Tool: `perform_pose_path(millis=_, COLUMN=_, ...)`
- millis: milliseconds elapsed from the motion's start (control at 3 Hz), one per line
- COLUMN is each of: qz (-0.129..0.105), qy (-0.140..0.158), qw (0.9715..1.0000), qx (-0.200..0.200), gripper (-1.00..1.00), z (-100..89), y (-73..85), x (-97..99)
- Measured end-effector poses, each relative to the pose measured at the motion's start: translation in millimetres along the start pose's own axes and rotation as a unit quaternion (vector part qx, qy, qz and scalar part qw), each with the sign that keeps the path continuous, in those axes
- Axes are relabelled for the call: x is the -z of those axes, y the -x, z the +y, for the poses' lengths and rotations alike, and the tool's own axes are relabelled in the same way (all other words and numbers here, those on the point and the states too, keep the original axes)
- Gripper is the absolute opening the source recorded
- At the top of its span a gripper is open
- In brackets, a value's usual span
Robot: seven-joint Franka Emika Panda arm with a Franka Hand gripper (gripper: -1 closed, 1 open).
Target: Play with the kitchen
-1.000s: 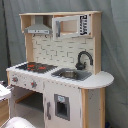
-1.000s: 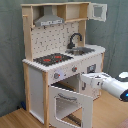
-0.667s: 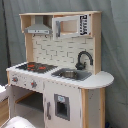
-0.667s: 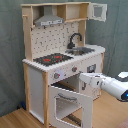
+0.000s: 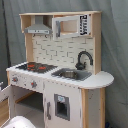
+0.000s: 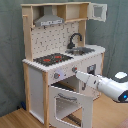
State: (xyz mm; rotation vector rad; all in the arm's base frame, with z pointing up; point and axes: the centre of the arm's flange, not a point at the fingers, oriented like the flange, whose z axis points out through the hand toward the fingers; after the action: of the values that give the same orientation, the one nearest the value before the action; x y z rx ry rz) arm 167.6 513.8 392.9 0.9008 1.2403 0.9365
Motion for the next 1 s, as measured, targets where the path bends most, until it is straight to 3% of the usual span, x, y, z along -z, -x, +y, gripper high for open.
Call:
perform_pose_path(millis=333, qz=0.002, qy=0.004, qw=0.999, qx=-0.044, gripper=1.0, z=6.2, y=-13.3, x=-7.1)
perform_pose_path(millis=667, qz=0.002, qy=0.005, qw=0.9961, qx=-0.088, gripper=1.0, z=7.8, y=-22.6, x=-17.6)
perform_pose_path(millis=1000, qz=-0.005, qy=0.002, qw=0.9907, qx=-0.136, gripper=1.0, z=3.5, y=-24.0, x=-31.1)
